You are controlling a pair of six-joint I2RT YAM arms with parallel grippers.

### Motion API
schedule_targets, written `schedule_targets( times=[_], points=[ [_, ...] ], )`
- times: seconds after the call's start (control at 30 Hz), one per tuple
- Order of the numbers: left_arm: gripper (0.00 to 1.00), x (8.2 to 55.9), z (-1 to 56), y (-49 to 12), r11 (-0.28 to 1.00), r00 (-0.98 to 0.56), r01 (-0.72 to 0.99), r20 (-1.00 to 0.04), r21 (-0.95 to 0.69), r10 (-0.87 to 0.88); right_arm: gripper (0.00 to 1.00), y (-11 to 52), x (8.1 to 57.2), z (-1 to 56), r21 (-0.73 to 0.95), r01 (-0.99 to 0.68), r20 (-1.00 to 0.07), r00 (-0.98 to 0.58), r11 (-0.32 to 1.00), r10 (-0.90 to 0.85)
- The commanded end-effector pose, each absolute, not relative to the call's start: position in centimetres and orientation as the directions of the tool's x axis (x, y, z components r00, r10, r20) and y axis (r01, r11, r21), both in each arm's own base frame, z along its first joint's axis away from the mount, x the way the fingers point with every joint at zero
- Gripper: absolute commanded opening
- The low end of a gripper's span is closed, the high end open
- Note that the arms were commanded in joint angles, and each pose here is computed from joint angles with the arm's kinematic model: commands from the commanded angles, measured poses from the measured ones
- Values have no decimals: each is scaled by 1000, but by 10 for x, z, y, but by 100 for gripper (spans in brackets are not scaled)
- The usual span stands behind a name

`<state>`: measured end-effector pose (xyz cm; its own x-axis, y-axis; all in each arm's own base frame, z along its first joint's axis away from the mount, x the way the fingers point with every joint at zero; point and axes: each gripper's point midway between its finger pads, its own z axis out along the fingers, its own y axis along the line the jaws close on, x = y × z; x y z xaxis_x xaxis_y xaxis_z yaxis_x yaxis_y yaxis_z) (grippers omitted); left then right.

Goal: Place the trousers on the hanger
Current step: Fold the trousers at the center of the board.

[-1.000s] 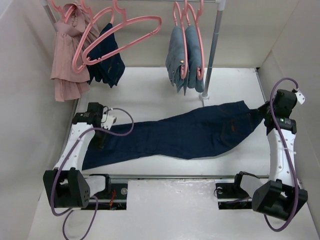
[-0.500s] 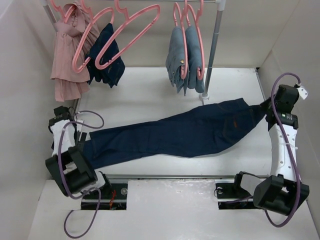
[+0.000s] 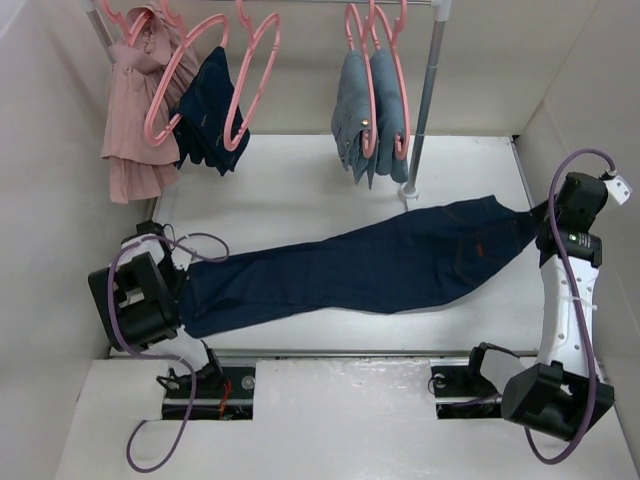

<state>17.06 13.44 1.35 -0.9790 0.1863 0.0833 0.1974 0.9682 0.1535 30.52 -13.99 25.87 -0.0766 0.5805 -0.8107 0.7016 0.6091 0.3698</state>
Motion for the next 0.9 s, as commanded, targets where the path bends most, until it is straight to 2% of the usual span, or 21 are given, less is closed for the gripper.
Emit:
schedule_targets(
  times=[0.0, 0.17, 0.27, 0.37, 0.4, 0.43, 0.53, 0.57, 0.63, 0.77, 0.87],
  points=[
    [0, 217, -15, 121, 977, -978, 183, -79, 106, 192, 0, -149, 297, 290, 384, 702, -847, 9, 600, 531],
    [0, 275, -15, 121, 957, -947, 215, -199, 192, 253, 0, -147, 294, 275, 365, 715, -838, -26, 596, 545],
    [0, 338, 18, 139, 956, -920, 135, -326, 262, 219, 0, -145, 295, 250, 341, 735, -813, -83, 586, 577],
    [0, 360, 38, 146, 952, -903, 121, -367, 283, 224, 0, -143, 294, 240, 334, 736, -803, -104, 588, 587],
    [2, 360, 40, 144, 949, -900, 150, -358, 278, 247, 0, -143, 294, 240, 334, 736, -803, -104, 588, 587],
    [12, 362, 46, 147, 934, -887, 190, -355, 303, 296, 0, -142, 293, 234, 328, 740, -799, -114, 587, 590],
    [27, 338, 45, 145, 914, -878, 258, -319, 311, 357, 0, -139, 295, 232, 338, 727, -793, -122, 597, 597],
    [36, 334, 55, 149, 903, -862, 274, -331, 333, 383, 0, -140, 296, 234, 336, 723, -800, -120, 604, 588],
    [40, 325, 59, 142, 917, -856, 294, -353, 271, 379, 0, -136, 297, 229, 341, 713, -791, -135, 613, 597],
    [40, 328, 88, 126, 945, -840, 288, -431, 159, 328, 0, -132, 300, 228, 342, 691, -792, -153, 637, 591],
    [40, 328, 105, 99, 930, -798, 353, -487, 100, 355, 0, -129, 301, 223, 341, 678, -786, -174, 651, 593]
  ],
)
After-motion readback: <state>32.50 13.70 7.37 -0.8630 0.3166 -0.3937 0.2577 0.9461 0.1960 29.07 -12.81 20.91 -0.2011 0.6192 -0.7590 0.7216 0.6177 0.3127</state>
